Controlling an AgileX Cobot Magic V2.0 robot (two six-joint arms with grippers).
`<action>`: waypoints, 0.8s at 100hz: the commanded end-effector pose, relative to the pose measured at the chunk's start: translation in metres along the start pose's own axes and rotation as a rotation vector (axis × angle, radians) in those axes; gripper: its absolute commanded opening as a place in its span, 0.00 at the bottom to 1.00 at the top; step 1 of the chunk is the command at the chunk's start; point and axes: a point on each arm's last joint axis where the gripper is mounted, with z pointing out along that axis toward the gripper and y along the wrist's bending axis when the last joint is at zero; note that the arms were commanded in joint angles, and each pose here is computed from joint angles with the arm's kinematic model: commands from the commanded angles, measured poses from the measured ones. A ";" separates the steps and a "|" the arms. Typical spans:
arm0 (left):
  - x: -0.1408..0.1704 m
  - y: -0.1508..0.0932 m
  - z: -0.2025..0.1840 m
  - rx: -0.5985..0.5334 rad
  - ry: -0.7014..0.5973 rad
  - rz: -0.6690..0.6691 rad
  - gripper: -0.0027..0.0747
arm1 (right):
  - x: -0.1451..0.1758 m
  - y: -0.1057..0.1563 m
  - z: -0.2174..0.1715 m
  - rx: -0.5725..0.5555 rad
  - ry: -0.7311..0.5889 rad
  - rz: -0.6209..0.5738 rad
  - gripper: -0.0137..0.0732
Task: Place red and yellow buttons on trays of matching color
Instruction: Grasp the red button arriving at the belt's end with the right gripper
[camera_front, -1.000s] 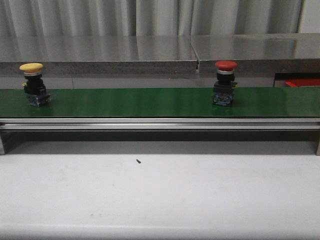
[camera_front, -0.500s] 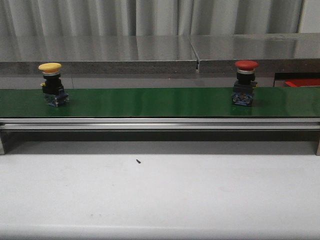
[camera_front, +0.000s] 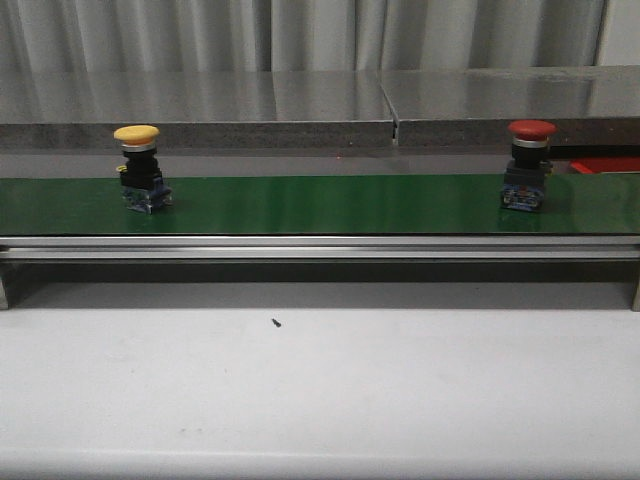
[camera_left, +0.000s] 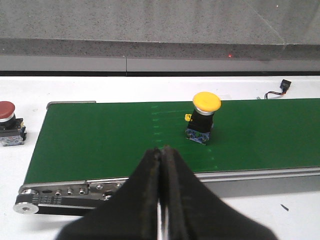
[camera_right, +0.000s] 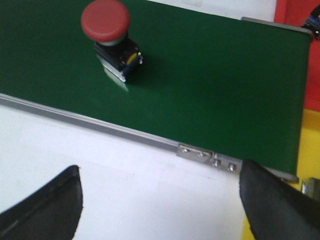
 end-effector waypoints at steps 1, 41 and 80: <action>-0.014 0.000 -0.003 -0.020 -0.083 -0.015 0.01 | -0.030 -0.001 0.005 0.006 -0.088 -0.021 0.88; -0.014 0.000 -0.003 -0.020 -0.083 -0.015 0.01 | -0.077 -0.005 0.071 -0.046 -0.019 -0.062 0.88; -0.014 0.000 -0.003 -0.020 -0.083 -0.015 0.01 | -0.084 -0.012 0.098 -0.059 0.080 -0.057 0.23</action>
